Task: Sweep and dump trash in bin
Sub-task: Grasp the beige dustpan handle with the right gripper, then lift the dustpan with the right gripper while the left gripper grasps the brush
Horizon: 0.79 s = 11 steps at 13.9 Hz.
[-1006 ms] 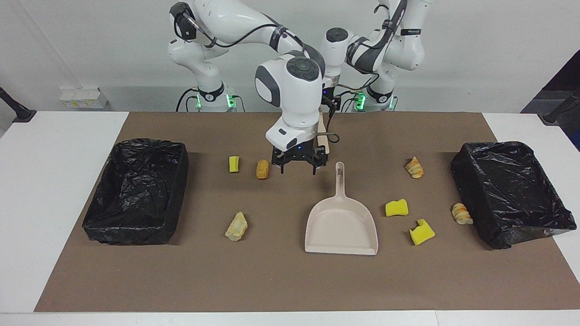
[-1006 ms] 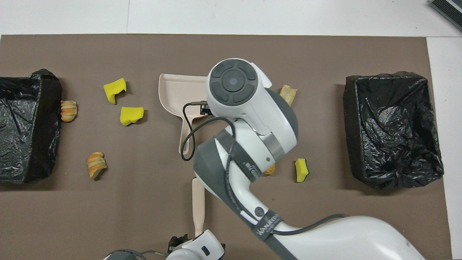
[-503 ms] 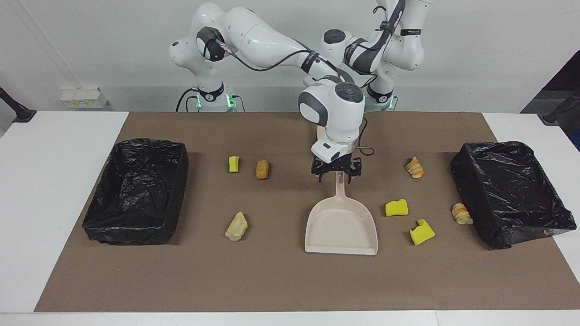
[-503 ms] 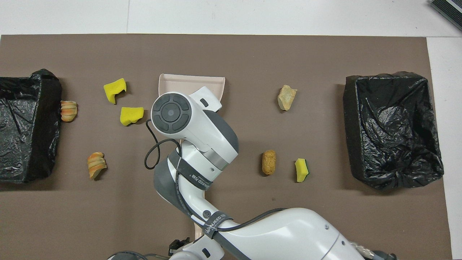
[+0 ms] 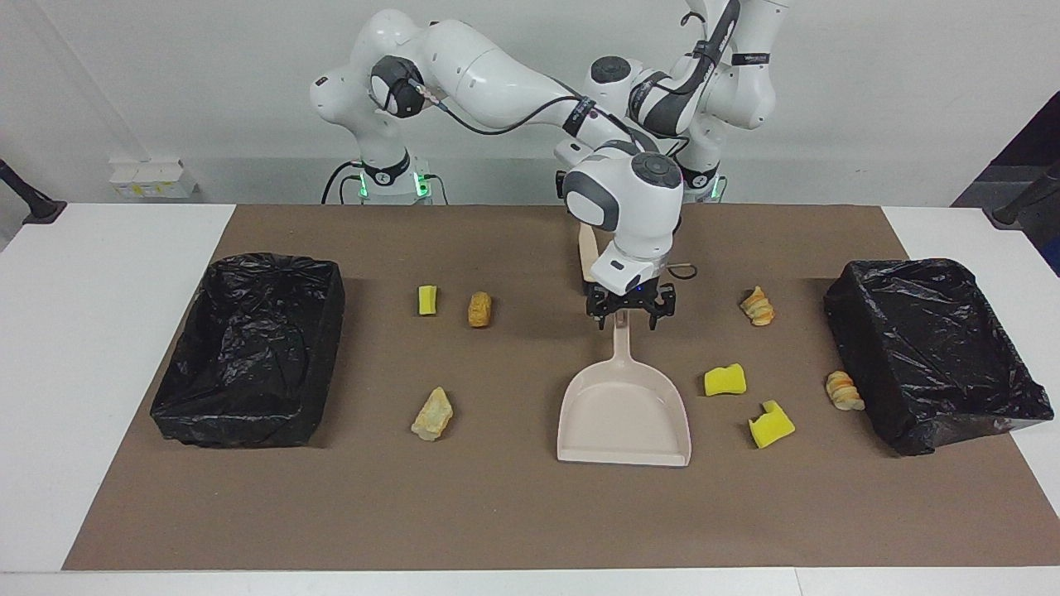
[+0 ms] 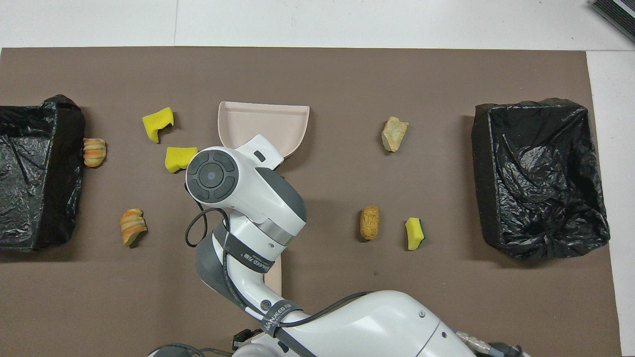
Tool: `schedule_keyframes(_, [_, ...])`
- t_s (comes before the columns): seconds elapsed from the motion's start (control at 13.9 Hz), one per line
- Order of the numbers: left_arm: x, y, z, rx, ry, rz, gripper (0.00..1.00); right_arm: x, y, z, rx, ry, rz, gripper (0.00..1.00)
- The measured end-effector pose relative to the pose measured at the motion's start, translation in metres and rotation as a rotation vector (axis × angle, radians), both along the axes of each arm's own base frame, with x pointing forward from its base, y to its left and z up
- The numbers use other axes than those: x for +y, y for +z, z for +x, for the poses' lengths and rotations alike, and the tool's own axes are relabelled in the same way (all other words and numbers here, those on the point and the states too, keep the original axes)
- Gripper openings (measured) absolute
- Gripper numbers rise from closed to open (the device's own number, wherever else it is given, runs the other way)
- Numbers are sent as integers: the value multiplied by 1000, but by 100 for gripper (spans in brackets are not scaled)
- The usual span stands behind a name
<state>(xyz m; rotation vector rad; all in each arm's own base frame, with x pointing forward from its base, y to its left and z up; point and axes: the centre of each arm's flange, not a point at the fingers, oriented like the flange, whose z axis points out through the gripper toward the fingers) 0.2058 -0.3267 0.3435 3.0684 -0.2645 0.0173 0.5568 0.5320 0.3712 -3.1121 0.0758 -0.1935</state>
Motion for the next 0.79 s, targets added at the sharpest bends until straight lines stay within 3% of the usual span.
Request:
schedule_keyframes(0.14, [1, -1, 0, 3, 6, 3, 32, 0, -1, 0, 1, 0, -1, 100])
schedule_keyframes(0.22, [1, -2, 0, 4, 7, 4, 26, 0, -1, 0, 2, 0, -2, 97])
schedule_keyframes(0.29, [1, -2, 0, 4, 8, 5, 26, 0, -2, 0, 3, 0, -3, 97])
schedule_keyframes(0.43, [2, -2, 0, 5, 9, 5, 26, 0, -3, -1, 5, 0, -3, 85])
schedule_keyframes(0.79, [9, -1, 1, 31, 23, 32, 26, -1, -14, -3, 31, -9, -2, 78])
